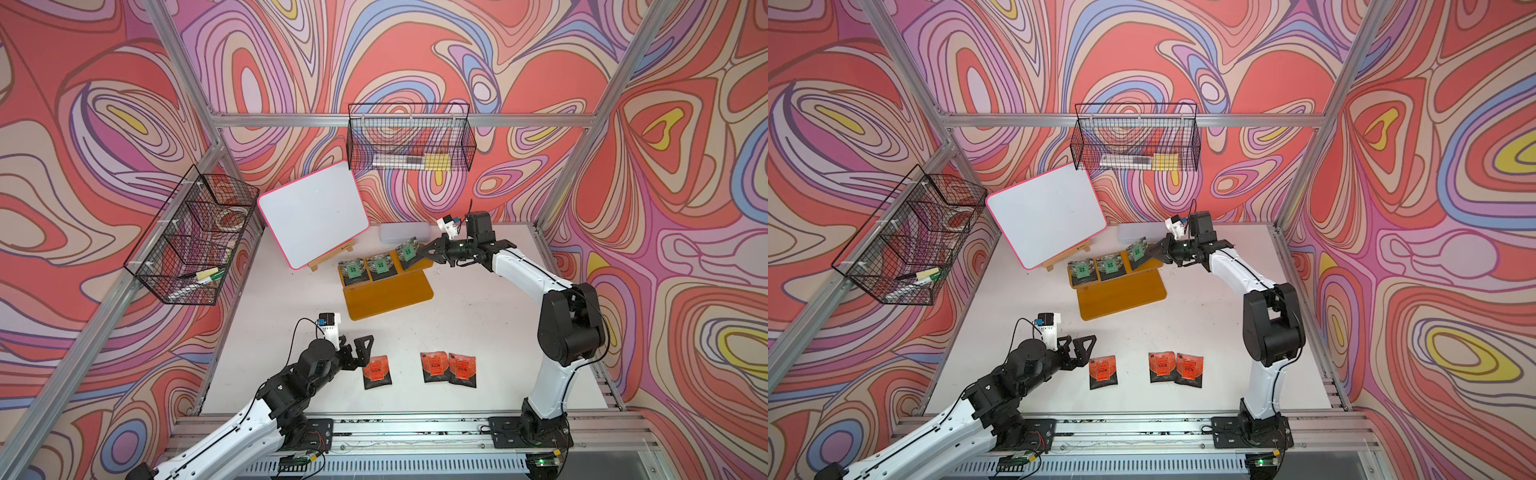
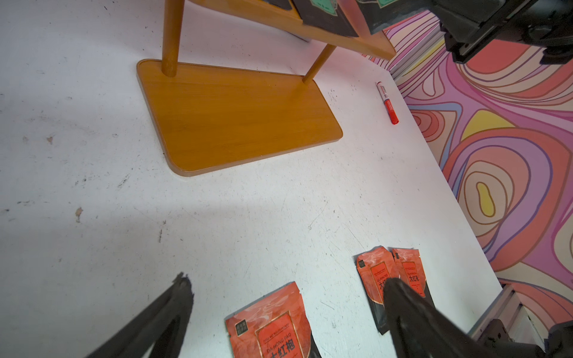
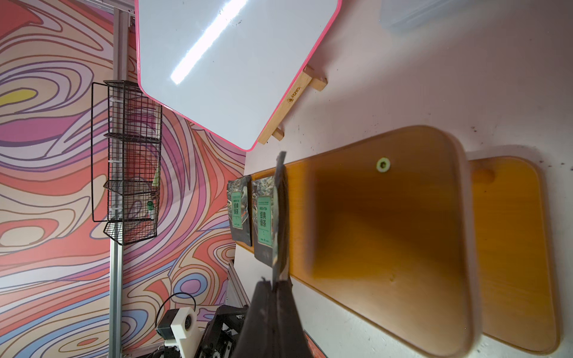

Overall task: Place the tea bags on the shelf by color
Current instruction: Place the tea bag on the shelf.

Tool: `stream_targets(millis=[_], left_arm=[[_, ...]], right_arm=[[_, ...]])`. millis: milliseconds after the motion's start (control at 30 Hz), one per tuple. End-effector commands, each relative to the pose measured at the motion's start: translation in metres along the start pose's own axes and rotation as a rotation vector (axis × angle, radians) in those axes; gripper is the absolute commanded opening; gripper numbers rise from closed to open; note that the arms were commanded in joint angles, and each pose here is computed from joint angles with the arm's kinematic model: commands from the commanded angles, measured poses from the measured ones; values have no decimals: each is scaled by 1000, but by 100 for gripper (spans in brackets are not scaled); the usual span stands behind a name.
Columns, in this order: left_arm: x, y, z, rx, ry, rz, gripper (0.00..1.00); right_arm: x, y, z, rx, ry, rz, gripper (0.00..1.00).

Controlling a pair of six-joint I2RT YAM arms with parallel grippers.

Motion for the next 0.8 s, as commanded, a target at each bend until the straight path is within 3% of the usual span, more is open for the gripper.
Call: stream_targets(millis=[0,767], left_arm=[[4,-1,1,-17,1,9,99],[4,-1,1,-18,2,12,99]], right_arm=[[0,-1,6,-1,-3,16,0],[-16,-14,2,49,-47,10,0]])
Point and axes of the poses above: each gripper's point midway between its finger pads, its own y axis back along the fingers, its own x axis along the line the jaws close on, z = x × y, the point moved 4 cm from there along y, back along the fingers, and after that the axes turned 10 degrees about y, right-handed, at the moved point
